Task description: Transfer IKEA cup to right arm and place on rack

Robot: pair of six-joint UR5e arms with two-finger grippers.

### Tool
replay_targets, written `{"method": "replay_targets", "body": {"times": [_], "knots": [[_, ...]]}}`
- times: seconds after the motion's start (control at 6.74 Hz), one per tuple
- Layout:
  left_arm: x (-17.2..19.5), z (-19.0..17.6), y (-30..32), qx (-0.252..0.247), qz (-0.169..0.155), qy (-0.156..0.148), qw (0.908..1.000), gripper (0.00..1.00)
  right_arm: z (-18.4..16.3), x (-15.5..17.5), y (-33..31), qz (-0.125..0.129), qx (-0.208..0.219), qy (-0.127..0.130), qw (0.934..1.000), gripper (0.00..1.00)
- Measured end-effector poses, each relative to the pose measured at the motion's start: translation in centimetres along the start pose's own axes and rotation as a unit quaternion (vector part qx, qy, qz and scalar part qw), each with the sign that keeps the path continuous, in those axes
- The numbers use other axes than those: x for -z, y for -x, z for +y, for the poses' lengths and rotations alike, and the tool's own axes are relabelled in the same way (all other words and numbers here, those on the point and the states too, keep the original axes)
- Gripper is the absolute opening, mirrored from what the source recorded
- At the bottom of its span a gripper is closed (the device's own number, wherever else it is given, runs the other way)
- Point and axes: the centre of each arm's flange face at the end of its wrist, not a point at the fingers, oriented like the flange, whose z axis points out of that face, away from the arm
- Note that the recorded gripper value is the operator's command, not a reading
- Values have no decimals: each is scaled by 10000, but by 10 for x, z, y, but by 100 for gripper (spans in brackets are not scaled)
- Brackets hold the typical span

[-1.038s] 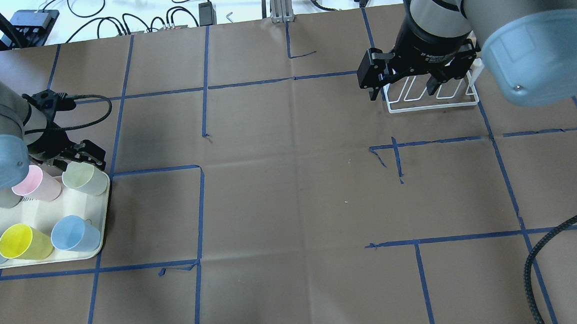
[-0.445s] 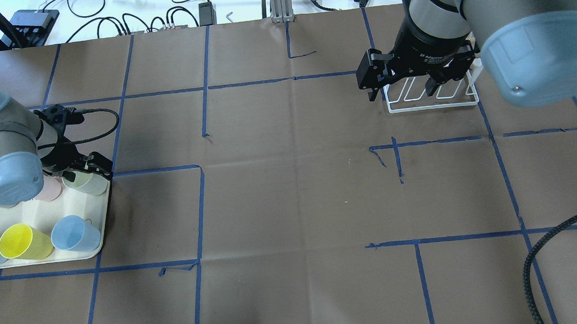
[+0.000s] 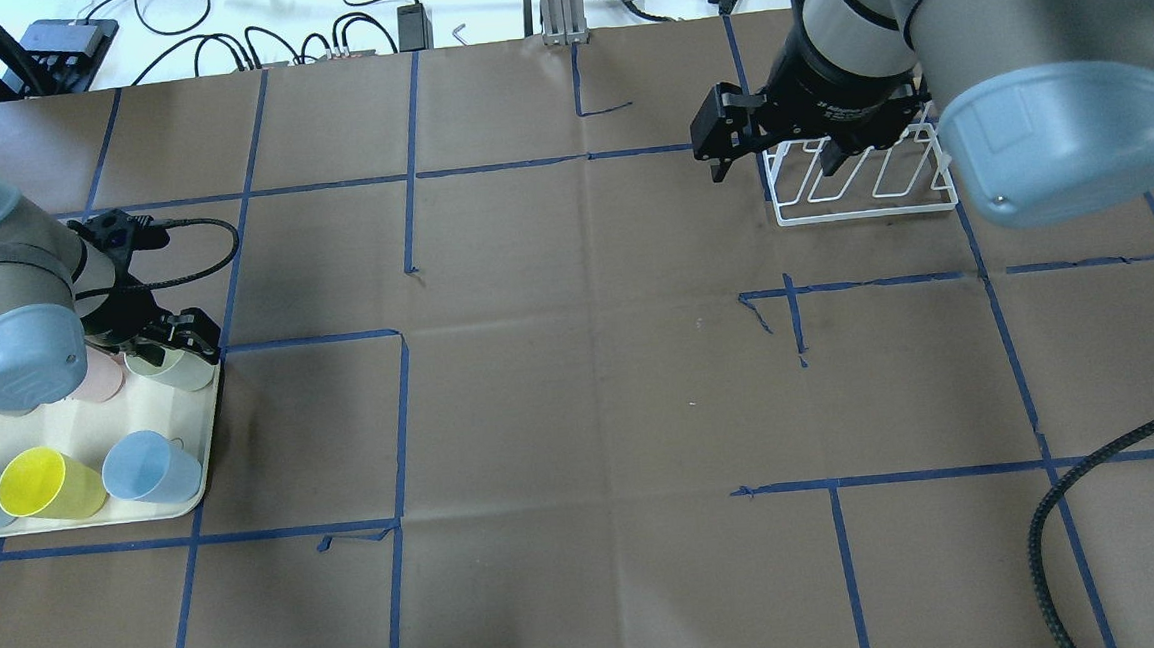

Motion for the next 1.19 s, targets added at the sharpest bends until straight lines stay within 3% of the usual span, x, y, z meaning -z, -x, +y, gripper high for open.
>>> {"method": "replay_targets", "body": {"times": [0.3,0.44,0.74,0.89,1.19], "knots": [[2,1,1,13,-4,2,10000,0,4,-15,8,-598,-472,-611,9952,100],[8,0,2,2,-13,-8,10000,0,8,-18,14,-1005,-872,-815,9878,100],[45,-6,5,-9,-10,15,10000,0,20,-22,24,-1839,-1432,-1153,9656,100],[82,-12,7,-5,36,105,9999,0,33,-30,28,-2334,-1749,-1367,9467,100],[158,-30,10,-16,172,316,9994,0,70,-46,31,-3310,-2464,-1771,8935,100]]}}
